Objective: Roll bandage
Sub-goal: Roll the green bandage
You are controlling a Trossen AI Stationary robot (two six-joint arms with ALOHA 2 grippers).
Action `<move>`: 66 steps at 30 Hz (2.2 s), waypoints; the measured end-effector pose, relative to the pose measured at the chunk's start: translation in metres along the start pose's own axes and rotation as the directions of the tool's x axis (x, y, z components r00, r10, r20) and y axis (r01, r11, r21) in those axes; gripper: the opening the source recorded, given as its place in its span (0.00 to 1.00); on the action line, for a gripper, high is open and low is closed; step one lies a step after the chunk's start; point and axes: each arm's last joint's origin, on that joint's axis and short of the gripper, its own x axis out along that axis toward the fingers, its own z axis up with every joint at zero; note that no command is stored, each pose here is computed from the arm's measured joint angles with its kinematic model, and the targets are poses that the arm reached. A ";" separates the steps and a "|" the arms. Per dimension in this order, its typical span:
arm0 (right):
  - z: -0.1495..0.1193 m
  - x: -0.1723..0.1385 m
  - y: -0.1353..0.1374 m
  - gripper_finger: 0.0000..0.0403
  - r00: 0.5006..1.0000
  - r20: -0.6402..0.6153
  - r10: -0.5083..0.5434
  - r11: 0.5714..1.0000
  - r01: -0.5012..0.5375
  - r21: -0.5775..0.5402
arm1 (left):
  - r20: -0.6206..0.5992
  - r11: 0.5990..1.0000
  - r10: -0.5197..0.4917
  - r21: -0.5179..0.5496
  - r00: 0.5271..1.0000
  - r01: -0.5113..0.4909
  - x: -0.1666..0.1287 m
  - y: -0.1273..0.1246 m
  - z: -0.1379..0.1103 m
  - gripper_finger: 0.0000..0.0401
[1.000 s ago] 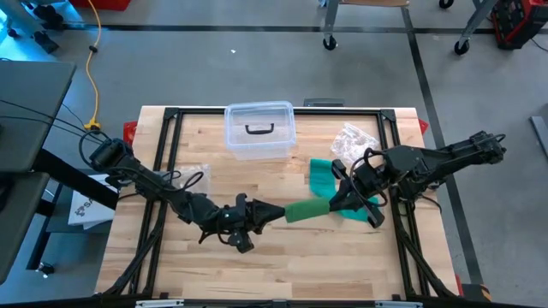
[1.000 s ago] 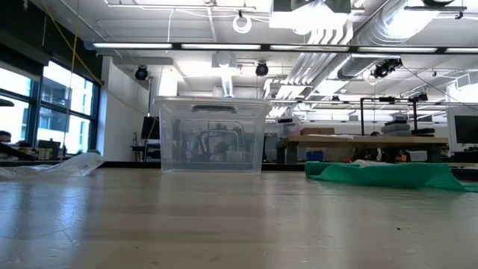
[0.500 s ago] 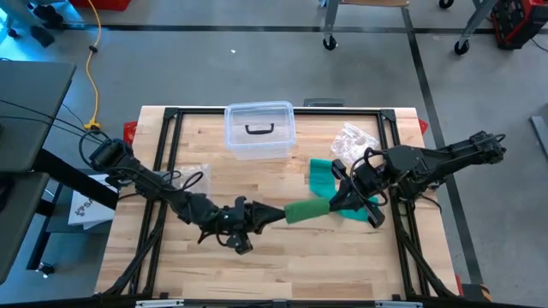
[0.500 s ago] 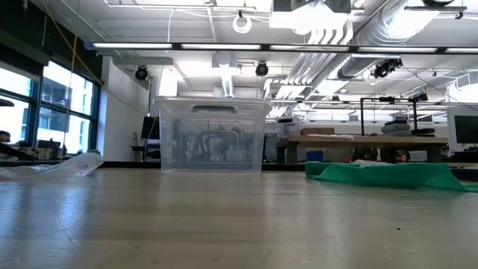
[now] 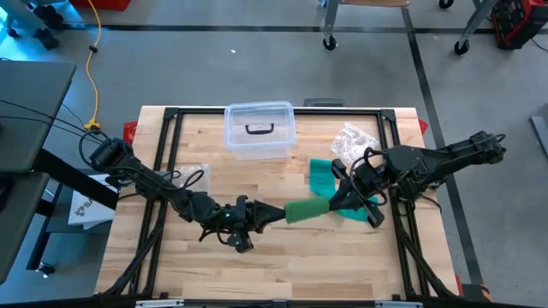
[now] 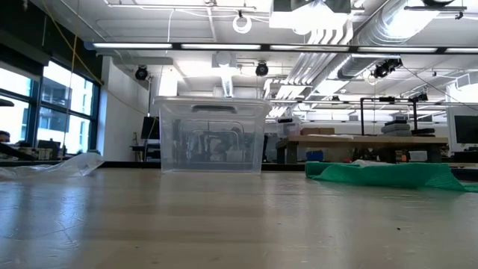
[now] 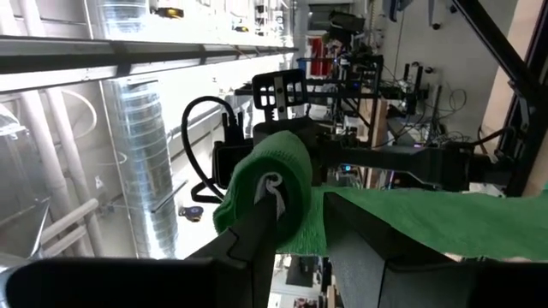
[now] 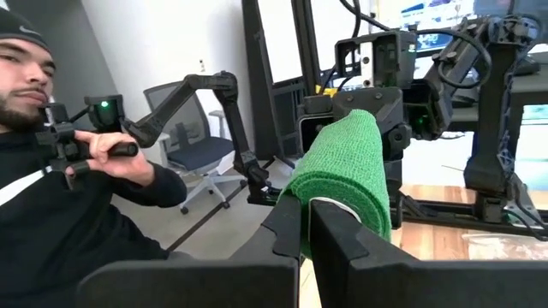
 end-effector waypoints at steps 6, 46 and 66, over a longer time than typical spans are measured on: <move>0.000 0.000 0.000 0.00 1.000 0.000 -0.012 1.000 0.012 0.001 | -0.024 1.000 -0.002 -0.028 1.000 0.001 0.002 0.000 -0.003 0.23; -0.018 0.008 -0.012 0.37 0.964 -0.118 -0.240 0.969 0.229 -0.097 | -0.145 0.814 -0.029 -0.578 0.989 -0.061 0.002 0.002 -0.014 0.01; -0.053 0.017 0.027 0.46 0.784 -0.219 -0.580 0.757 0.421 -0.499 | -0.285 0.715 0.037 -0.662 0.958 -0.224 -0.017 0.042 -0.027 0.01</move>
